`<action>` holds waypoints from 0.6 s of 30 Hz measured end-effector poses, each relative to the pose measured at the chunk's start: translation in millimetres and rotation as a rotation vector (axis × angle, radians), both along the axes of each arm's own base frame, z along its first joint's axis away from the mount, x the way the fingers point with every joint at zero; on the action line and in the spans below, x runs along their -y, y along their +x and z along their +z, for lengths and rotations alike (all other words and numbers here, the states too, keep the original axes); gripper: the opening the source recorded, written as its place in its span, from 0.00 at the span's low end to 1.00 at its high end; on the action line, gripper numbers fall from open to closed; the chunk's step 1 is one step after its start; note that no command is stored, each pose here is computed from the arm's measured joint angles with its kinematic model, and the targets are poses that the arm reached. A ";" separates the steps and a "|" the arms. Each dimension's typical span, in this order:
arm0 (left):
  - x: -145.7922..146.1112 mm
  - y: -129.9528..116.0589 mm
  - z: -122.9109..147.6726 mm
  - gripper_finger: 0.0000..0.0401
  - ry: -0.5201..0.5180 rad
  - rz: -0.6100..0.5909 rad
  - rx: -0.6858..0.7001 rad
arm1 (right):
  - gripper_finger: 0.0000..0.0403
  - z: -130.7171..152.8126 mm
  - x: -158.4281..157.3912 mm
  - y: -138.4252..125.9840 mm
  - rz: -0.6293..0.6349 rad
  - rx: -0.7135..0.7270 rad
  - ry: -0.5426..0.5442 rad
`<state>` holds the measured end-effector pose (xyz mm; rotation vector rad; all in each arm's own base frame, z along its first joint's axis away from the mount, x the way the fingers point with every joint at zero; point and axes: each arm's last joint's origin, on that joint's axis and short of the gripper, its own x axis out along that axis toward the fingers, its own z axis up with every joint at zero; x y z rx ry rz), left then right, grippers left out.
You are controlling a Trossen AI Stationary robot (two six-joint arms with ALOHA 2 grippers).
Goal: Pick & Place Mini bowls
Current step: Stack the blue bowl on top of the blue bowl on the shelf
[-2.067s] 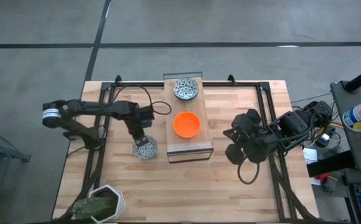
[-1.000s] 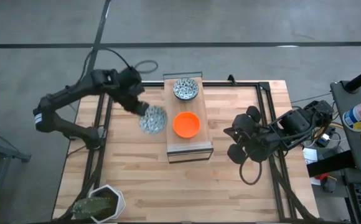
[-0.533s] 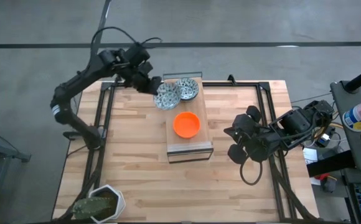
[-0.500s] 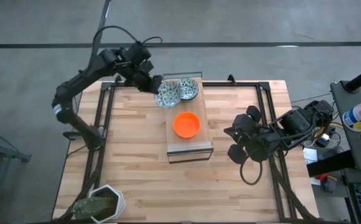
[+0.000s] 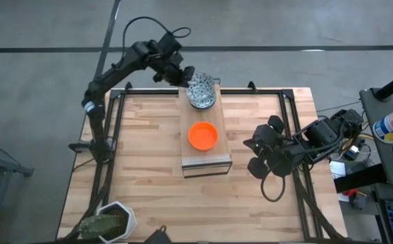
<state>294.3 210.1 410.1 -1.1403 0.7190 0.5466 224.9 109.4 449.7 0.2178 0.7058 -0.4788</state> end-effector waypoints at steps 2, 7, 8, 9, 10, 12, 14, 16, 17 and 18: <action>-7.3 7.6 -2.7 0.00 -0.008 0.013 0.001 | 0.02 -0.3 -0.1 0.1 -0.001 -0.001 0.000; -21.2 19.1 -4.2 0.00 -0.004 0.027 0.010 | 0.02 -0.4 -1.2 -0.4 0.002 0.000 0.002; -22.7 20.0 -5.1 0.00 -0.010 0.029 0.000 | 0.02 -0.4 -1.2 -0.4 0.002 0.000 0.002; -23.5 20.4 -5.7 0.00 -0.018 0.031 -0.010 | 0.02 -0.4 -1.2 -0.4 0.002 0.001 0.002; -24.3 20.8 -6.0 0.00 -0.020 0.033 -0.018 | 0.02 -0.3 -1.2 -0.4 0.002 0.001 0.003; -24.5 21.0 -6.9 0.00 -0.025 0.029 -0.037 | 0.02 -0.3 -1.2 -0.4 0.002 0.001 0.003; -23.0 19.4 -9.5 0.00 -0.049 0.026 -0.068 | 0.02 -0.3 -1.2 -0.4 0.002 0.001 0.003; -22.7 19.1 -12.4 0.00 -0.066 0.028 -0.087 | 0.02 -0.4 -1.2 -0.4 0.003 0.000 0.002; -22.9 19.3 -13.5 0.00 -0.068 0.029 -0.091 | 0.02 -0.4 -1.3 -0.4 0.003 0.000 0.002; -23.0 19.4 -14.4 0.00 -0.068 0.028 -0.097 | 0.02 -0.5 -1.3 -0.3 0.004 -0.001 0.001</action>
